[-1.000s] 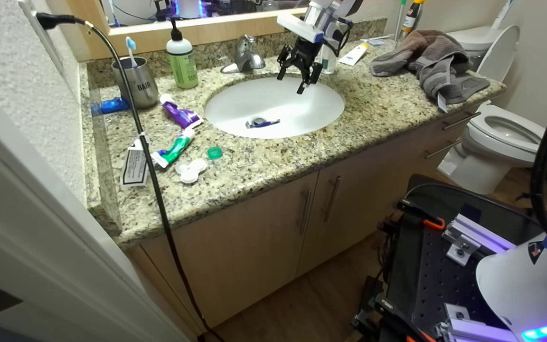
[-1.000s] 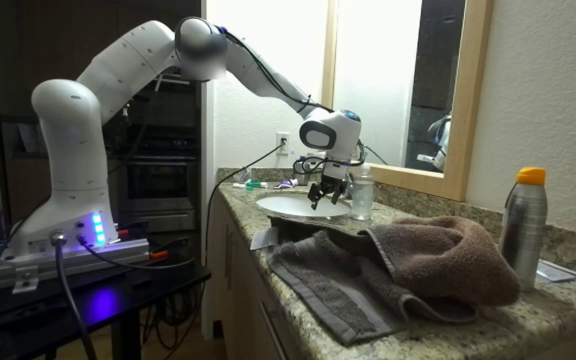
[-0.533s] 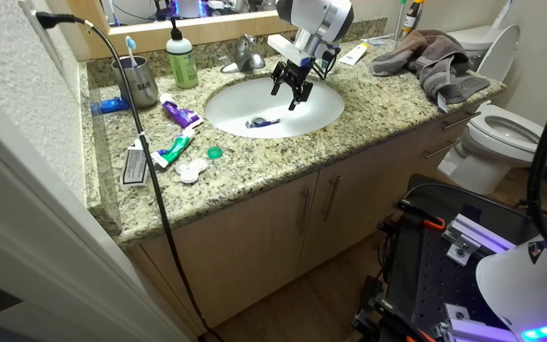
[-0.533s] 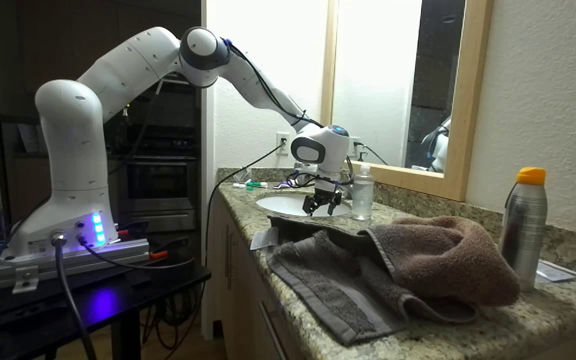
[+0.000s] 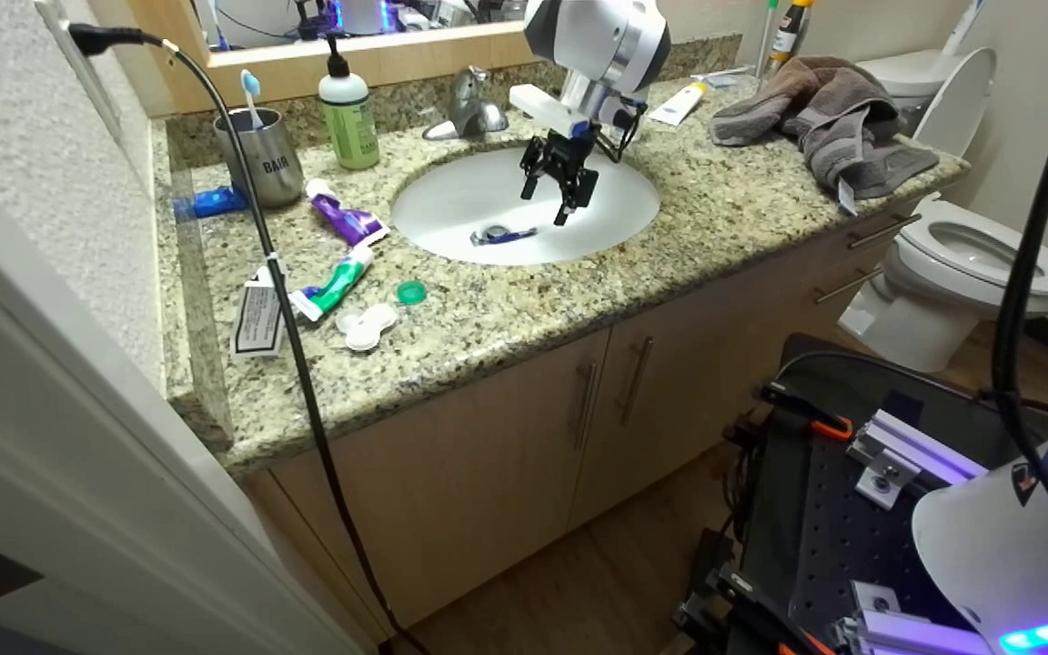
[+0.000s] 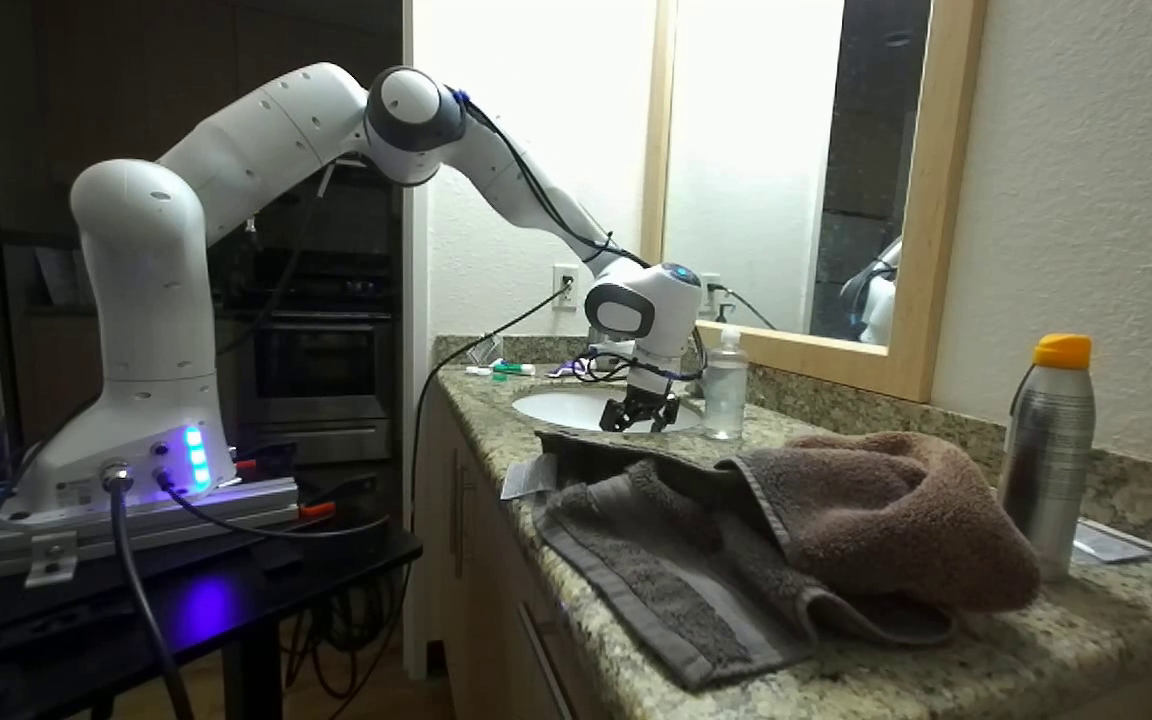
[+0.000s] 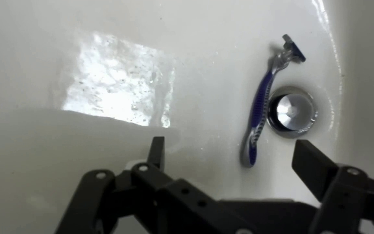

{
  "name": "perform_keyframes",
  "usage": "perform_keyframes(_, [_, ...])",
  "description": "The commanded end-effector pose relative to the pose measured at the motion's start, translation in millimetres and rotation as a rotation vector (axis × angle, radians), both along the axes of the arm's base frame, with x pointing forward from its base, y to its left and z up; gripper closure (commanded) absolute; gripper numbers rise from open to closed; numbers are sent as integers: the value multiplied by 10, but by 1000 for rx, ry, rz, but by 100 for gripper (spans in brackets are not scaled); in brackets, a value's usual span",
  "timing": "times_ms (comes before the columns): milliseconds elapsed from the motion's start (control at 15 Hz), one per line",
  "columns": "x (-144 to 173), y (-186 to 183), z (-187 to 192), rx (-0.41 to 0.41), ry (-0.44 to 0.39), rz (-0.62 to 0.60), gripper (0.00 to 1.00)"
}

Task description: Remove the shaving stick from the hand basin sink and put it on the base top

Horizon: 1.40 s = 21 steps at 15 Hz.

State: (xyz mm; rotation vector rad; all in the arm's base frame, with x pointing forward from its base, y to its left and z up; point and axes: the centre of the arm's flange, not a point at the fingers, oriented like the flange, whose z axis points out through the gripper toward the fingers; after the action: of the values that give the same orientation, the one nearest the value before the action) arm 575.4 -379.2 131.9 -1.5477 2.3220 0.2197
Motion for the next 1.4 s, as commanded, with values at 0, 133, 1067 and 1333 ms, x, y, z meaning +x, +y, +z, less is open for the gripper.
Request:
perform_keyframes(0, [194,-137,-118,80,47,-1,0])
perform_keyframes(133, [276,-300,-54,134,58,-18,0])
perform_keyframes(1067, [-85,-318,-98,35,83,-41,0])
perform_keyframes(1333, [10,-387,-112,49,96,-44,0])
